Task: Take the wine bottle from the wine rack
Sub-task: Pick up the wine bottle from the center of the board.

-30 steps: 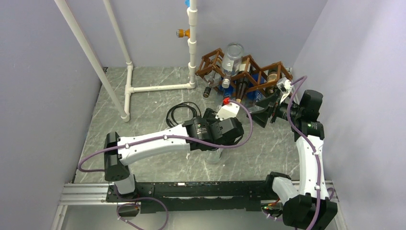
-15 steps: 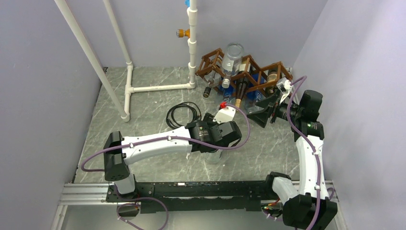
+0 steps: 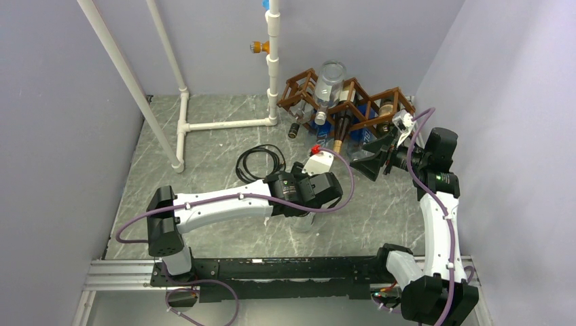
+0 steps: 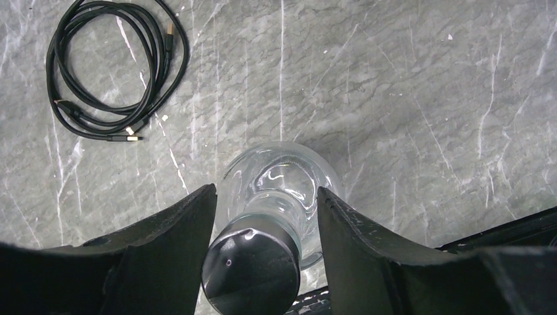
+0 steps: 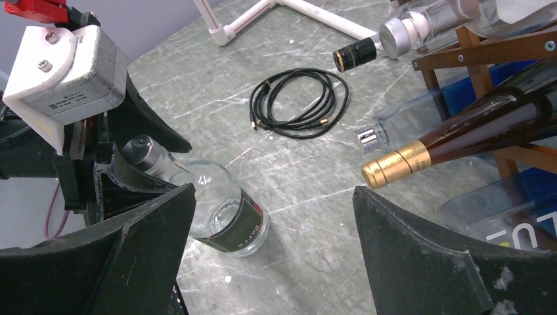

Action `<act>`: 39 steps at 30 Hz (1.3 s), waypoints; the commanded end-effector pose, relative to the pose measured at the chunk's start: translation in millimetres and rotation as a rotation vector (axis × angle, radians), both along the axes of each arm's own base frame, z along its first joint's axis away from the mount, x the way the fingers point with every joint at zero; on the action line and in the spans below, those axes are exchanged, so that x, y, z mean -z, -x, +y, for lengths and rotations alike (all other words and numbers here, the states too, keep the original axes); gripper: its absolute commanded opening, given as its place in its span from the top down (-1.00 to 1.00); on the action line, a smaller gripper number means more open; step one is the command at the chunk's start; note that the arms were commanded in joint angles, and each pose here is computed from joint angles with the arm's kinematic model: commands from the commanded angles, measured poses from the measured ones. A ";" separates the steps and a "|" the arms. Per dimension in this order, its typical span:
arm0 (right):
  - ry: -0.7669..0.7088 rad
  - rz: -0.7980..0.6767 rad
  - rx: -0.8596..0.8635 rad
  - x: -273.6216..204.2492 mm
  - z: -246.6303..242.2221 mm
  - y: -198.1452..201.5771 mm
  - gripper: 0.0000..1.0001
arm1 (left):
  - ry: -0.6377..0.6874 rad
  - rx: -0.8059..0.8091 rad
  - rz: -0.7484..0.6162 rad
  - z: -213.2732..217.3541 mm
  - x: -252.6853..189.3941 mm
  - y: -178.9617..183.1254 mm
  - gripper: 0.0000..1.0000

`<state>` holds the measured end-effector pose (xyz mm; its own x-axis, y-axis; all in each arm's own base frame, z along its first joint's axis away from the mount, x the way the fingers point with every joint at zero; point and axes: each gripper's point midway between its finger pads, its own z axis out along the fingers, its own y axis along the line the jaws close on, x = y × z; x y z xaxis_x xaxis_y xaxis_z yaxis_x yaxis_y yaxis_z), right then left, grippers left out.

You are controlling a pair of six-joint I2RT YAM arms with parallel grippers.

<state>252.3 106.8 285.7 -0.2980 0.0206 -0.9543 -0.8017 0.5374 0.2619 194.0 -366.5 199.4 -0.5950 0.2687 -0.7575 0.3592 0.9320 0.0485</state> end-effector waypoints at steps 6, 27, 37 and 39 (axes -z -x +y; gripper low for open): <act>0.017 -0.048 0.010 -5.0 -2.2 -2.0 -0.85 | 0.070 -0.027 -0.024 1.2 -17.7 -3.1 -0.16; 0.026 -0.056 0.018 -5.5 -3.0 -1.7 -0.86 | 0.272 0.010 -0.143 28.3 -72.3 -17.2 1.00; 0.029 -0.059 0.022 -5.2 -3.4 -2.1 -0.86 | 0.346 -0.045 -0.234 77.9 -95.3 -44.5 1.00; 0.029 -0.059 0.022 -5.1 -3.5 -2.2 -0.85 | 0.345 -0.069 -0.245 90.2 -96.4 -52.0 1.00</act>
<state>254.0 105.0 285.3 -0.2937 0.0162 -0.9558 -0.7926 0.5548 0.2530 221.7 -282.9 227.5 -0.5319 0.1440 -0.8345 0.3407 0.9385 -0.0553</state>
